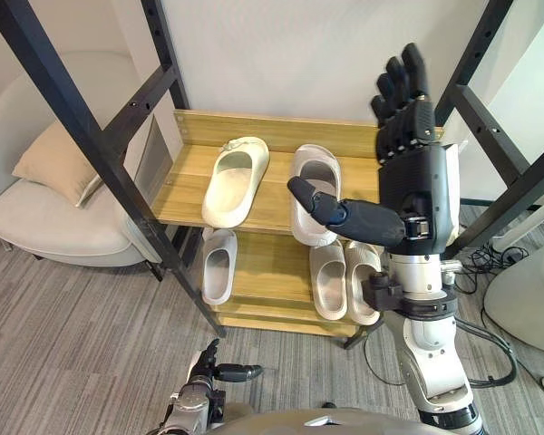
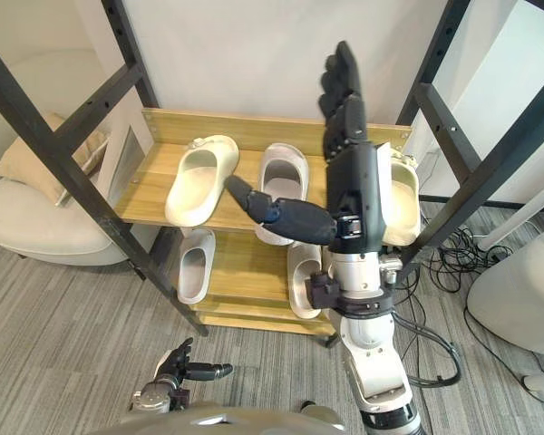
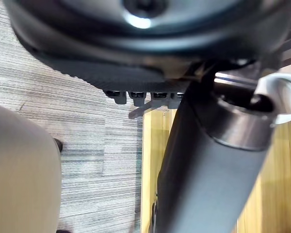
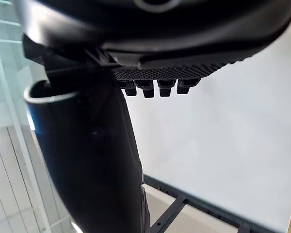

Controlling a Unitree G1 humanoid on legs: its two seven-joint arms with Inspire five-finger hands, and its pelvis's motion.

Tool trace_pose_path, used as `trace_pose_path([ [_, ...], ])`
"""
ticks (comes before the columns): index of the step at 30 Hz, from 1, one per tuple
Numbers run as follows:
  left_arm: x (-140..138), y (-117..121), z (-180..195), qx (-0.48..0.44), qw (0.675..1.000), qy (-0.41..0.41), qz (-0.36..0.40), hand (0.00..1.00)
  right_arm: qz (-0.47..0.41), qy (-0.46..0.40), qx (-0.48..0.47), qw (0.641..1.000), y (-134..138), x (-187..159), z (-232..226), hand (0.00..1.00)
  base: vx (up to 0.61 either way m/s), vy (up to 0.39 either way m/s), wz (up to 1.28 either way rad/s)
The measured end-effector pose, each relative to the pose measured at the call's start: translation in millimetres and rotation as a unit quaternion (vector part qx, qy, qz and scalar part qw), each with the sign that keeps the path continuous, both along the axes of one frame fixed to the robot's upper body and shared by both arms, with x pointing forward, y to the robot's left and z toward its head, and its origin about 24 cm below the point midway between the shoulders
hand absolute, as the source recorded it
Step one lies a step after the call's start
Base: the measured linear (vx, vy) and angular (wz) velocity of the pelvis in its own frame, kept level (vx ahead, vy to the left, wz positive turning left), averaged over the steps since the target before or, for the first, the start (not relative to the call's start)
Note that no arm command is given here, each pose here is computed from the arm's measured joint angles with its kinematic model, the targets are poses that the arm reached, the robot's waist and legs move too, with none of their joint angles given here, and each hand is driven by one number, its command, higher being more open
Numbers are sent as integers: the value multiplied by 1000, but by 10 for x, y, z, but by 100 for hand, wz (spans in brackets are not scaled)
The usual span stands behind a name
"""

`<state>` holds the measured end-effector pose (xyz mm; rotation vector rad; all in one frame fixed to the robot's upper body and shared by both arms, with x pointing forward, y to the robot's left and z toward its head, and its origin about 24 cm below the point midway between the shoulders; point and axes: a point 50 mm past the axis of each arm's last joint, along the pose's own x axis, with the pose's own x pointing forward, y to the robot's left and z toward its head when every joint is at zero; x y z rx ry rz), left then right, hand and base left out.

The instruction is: Organize the slippers on the shoe rack

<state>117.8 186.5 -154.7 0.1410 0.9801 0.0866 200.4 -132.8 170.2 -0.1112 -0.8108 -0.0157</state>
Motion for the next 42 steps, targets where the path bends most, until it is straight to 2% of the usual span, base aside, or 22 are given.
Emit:
trace_pose_path([
  [7,-10,-2,5,-2,1000,-3,2,100,-126,-12,-85,988,-232,41,-9,100,0,0,0],
  [16,-11,-6,5,-10,1000,-3,0,100,-192,65,-139,969,-401,203,-251,100,0,0,0],
  [28,-3,-2,12,-15,1000,-5,-4,100,-203,195,-177,943,-526,383,-750,100,0,0,0],
  [42,29,29,28,-14,1000,-11,-5,100,-150,194,-189,951,-340,616,-725,100,-6,-2,3],
])
